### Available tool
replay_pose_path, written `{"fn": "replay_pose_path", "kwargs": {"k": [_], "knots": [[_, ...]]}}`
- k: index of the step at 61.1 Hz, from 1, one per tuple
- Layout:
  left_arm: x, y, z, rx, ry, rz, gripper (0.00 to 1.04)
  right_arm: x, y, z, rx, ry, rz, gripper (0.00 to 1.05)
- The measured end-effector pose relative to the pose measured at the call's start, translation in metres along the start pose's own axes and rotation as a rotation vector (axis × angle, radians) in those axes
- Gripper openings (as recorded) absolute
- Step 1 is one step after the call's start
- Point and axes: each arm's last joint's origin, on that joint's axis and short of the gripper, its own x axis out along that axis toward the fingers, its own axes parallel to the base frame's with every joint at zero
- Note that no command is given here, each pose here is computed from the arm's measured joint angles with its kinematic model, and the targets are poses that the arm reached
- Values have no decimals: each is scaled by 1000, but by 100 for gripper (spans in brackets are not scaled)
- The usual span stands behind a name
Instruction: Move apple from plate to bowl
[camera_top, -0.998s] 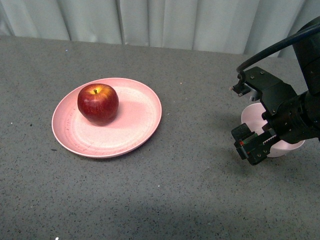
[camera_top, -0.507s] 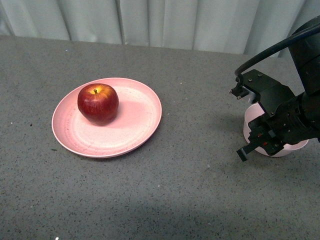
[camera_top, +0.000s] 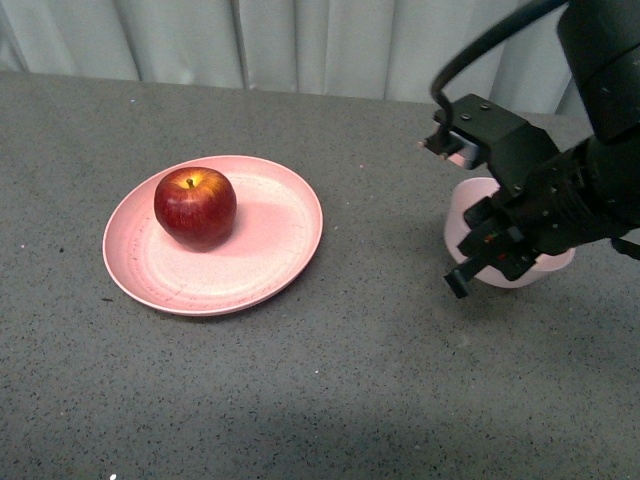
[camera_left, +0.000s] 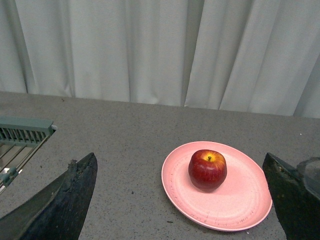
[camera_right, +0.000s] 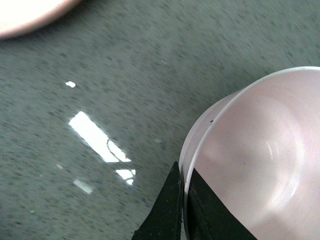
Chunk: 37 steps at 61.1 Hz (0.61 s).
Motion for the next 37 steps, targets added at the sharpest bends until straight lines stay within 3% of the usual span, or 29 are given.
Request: {"fn": "replay_pose_path", "kwargs": {"k": [16,37], "knots": [[0,0,0,0,0,0,98,15,27,31,-76,-29,93,1],[0,0,0,0,0,0,98,43,36,52,-100,-14,133,1]]}}
